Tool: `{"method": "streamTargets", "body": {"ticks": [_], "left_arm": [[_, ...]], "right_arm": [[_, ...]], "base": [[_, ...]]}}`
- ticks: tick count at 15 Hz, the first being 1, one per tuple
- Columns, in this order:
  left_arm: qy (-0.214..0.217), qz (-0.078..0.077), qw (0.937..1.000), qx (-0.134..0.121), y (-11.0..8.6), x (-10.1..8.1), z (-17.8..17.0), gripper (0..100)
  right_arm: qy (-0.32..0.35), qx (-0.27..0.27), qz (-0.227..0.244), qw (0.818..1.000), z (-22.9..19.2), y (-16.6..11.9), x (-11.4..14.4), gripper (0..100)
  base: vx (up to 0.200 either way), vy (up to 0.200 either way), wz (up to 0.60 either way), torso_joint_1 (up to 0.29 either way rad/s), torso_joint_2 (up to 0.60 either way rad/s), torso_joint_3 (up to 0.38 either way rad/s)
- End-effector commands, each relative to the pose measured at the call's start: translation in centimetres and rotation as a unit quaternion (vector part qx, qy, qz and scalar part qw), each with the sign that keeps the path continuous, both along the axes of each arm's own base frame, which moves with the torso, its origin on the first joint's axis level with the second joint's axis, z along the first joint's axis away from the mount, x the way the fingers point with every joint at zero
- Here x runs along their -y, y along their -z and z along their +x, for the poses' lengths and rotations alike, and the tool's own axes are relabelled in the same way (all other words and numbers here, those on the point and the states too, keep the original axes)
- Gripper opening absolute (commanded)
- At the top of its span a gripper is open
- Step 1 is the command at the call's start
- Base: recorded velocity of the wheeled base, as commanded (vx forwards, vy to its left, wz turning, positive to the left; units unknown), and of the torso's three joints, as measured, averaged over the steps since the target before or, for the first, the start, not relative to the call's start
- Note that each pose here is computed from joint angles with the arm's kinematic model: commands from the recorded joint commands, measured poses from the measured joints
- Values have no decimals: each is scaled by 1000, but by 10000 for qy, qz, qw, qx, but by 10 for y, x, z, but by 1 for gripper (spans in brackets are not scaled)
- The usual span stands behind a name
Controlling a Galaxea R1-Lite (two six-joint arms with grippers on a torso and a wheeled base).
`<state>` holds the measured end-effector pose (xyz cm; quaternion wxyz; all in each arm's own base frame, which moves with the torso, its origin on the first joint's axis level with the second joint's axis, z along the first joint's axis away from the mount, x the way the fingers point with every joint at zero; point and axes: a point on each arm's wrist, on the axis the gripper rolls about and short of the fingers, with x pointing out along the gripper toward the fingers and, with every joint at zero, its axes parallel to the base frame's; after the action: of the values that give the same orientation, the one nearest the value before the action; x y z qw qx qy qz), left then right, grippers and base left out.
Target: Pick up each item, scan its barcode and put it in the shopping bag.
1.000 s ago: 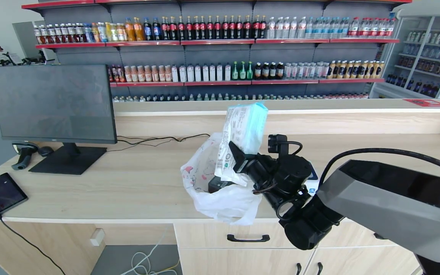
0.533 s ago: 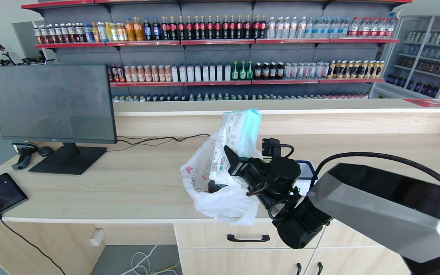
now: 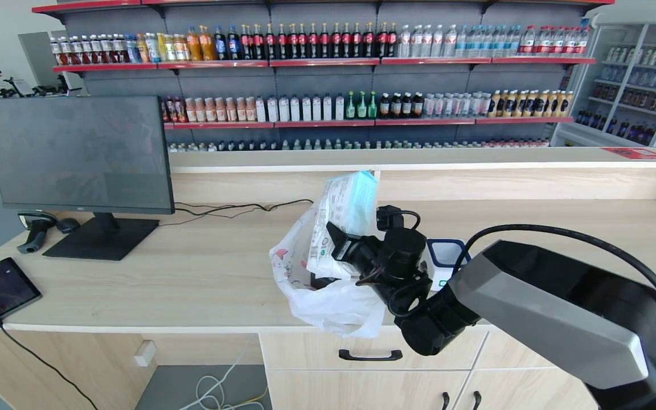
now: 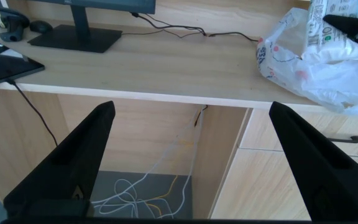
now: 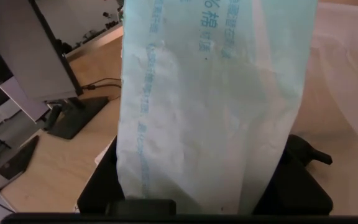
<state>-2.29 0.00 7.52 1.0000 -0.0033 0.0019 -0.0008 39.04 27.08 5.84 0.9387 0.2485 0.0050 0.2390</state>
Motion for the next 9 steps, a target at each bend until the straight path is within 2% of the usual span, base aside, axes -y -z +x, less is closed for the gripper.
{"method": "streamTargets", "body": {"ticks": [1, 4, 6, 9], "left_arm": [[-1, 2, 10000, 4, 0, 0, 0, 100], [-1, 2, 10000, 4, 0, 0, 0, 100], [-1, 18, 10000, 4, 0, 0, 0, 100], [-1, 10, 10000, 4, 0, 0, 0, 100]], "right_arm": [[1, -43, 15, 10000, 4, 9, -3, 0], [120, -195, -22, 9997, 3, 20, -2, 0], [398, -404, -38, 9984, 4, 41, -2, 0], [371, -297, 51, 9989, 13, 34, -6, 0]], "base": [[0, 0, 0, 0, 0, 0], [0, 0, 0, 0, 0, 0], [0, 0, 0, 0, 0, 0], [0, 0, 0, 0, 0, 0]]}}
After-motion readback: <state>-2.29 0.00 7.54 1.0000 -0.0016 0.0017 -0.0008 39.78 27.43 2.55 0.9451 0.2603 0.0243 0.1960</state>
